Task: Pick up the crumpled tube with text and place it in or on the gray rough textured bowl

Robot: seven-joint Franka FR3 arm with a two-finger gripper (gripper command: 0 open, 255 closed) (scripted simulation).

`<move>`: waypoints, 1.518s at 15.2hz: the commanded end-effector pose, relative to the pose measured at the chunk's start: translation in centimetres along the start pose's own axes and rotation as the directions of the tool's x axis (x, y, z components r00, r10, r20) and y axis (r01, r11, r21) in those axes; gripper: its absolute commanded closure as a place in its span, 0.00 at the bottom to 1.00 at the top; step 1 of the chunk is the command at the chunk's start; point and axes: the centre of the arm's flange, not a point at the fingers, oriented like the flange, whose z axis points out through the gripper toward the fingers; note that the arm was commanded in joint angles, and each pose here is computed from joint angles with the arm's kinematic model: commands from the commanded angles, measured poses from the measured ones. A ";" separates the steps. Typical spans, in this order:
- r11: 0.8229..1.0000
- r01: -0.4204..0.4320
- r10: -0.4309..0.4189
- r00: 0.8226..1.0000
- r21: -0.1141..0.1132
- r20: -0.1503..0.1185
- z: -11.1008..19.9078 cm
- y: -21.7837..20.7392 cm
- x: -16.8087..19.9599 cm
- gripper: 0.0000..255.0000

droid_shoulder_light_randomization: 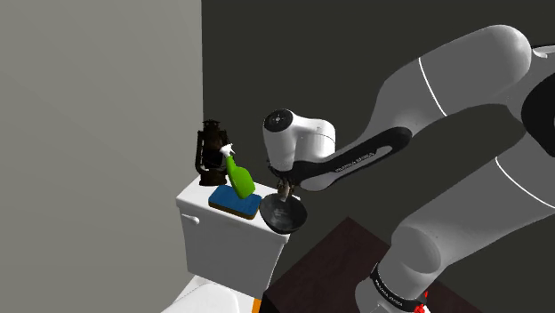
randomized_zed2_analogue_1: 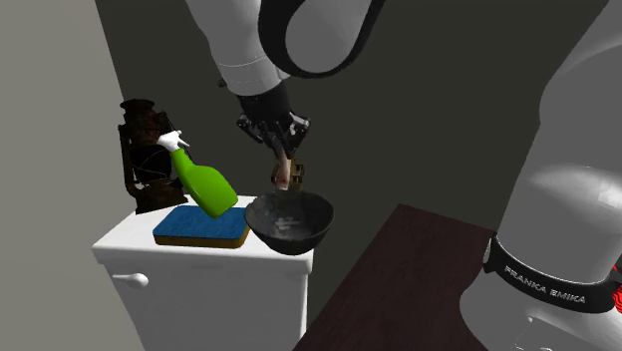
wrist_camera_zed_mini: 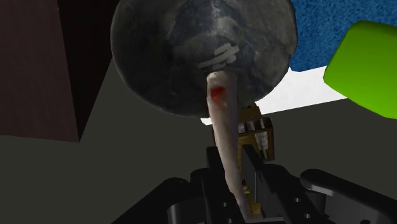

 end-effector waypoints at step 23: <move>1.000 -0.002 0.002 1.000 -0.001 0.000 5.9 0.6 -3.9 0.00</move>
